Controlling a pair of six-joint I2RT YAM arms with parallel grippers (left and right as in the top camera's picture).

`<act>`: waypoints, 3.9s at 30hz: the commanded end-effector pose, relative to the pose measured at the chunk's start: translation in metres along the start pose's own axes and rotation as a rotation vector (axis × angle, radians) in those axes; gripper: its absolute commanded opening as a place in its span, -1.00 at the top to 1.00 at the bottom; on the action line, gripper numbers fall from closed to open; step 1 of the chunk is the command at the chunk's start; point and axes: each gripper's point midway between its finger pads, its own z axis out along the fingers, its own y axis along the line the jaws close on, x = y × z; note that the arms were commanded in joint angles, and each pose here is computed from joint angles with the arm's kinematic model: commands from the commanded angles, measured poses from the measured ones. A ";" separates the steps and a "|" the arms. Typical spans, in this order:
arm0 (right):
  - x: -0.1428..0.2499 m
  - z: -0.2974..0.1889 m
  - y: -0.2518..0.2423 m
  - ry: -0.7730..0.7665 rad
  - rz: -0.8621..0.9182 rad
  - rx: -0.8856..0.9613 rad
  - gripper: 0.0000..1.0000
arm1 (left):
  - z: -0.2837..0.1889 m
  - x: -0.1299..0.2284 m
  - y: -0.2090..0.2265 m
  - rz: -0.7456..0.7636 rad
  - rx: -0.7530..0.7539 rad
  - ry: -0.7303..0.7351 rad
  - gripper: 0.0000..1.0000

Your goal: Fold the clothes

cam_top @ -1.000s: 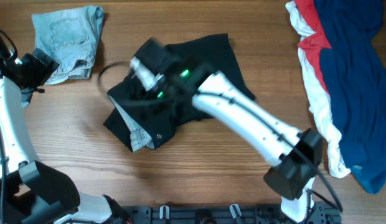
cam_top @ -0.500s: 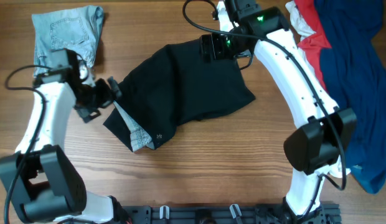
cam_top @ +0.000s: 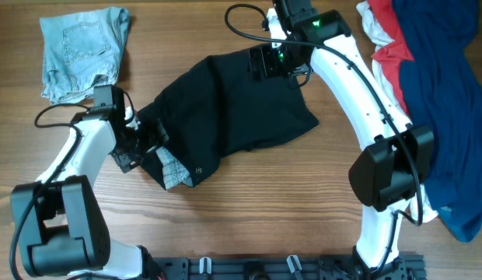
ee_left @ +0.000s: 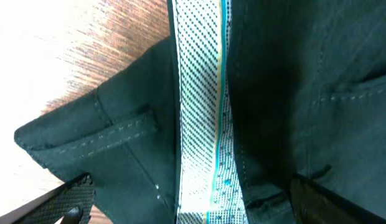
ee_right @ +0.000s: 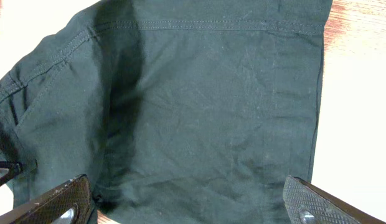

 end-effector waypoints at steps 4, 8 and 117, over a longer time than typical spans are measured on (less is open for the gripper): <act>0.002 0.009 -0.015 0.014 0.012 0.061 -0.99 | 0.021 0.006 0.011 -0.014 -0.006 -0.024 -0.92; 0.001 0.009 -0.016 0.010 0.012 0.067 -0.89 | 0.031 0.007 0.015 -0.008 0.002 -0.046 -0.19; 0.073 0.147 -0.109 0.194 0.162 0.162 0.42 | -0.031 -0.054 0.064 -0.127 0.048 -0.295 -1.00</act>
